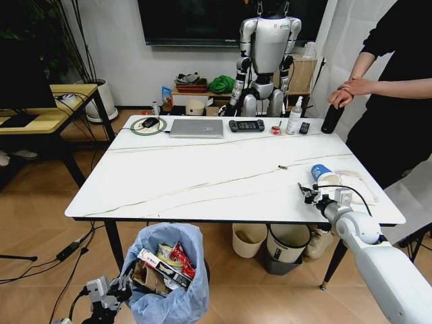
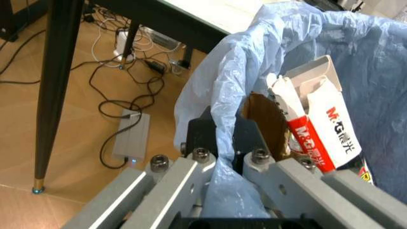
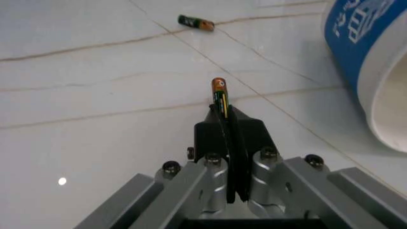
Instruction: Pick up the trash bin and place the trash from the table into it.
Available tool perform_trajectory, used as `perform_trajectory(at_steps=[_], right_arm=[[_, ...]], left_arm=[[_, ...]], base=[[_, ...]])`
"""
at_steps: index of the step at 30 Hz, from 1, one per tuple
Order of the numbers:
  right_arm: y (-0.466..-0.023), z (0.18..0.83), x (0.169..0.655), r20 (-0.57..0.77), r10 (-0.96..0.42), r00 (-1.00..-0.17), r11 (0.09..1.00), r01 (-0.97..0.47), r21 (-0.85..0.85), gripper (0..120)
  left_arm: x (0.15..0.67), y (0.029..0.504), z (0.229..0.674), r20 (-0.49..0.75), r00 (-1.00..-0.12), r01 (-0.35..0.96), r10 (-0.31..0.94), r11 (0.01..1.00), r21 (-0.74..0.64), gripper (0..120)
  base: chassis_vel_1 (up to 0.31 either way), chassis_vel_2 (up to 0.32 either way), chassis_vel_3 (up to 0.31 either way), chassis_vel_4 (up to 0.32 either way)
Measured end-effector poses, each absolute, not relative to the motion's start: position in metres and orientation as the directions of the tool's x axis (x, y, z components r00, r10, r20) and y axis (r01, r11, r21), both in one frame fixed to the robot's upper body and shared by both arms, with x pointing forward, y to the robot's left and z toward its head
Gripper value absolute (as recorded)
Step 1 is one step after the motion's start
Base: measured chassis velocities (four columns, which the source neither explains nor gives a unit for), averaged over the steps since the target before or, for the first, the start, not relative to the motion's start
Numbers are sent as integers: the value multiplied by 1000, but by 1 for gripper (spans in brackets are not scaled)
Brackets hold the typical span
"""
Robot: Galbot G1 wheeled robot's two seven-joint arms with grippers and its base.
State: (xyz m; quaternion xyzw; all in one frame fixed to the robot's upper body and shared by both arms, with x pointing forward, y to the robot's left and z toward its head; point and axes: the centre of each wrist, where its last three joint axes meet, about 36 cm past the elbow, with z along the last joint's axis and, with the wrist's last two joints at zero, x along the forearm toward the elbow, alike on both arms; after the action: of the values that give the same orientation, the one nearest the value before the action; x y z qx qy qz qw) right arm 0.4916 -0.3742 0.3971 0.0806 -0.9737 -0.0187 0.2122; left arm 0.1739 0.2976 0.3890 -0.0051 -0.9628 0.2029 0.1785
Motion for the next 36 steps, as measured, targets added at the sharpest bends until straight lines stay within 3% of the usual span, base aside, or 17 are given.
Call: perform_trajectory(at_steps=[2,8,15,16,22,28,32,36], right_arm=[[-371,402,490,392,-183,-901,983,-162,87,0],[-317,454,463,206,-411,-888,903,-365,227,0],[-225,483,394,54,-758,-650,641,-727,245,0],[-225,483,394,54,-758,-650,641,-727,245,0],[-168,475,344,28,-896,-443,432,-858,278,0],[-145,457,326,52,-930,-363,362,-889,280,0],[-141,445,323,83,-927,-367,375,-888,267,0],[-141,434,323,112,-914,-391,407,-877,256,14]], left_arm=[[174,298,389,342,-936,-63,82,918,-393,0],[174,298,389,341,-936,-64,81,917,-393,0],[173,296,392,338,-938,-62,80,918,-391,0],[173,296,392,338,-938,-62,80,918,-391,0],[175,295,396,328,-942,-70,68,918,-390,0],[176,294,399,323,-944,-68,67,918,-390,0],[175,293,399,323,-944,-66,69,919,-390,0],[175,293,400,322,-944,-63,72,919,-389,0]], base=[[0,0,0,0],[0,0,0,0],[0,0,0,0],[0,0,0,0],[0,0,0,0],[0,0,0,0],[0,0,0,0],[0,0,0,0]])
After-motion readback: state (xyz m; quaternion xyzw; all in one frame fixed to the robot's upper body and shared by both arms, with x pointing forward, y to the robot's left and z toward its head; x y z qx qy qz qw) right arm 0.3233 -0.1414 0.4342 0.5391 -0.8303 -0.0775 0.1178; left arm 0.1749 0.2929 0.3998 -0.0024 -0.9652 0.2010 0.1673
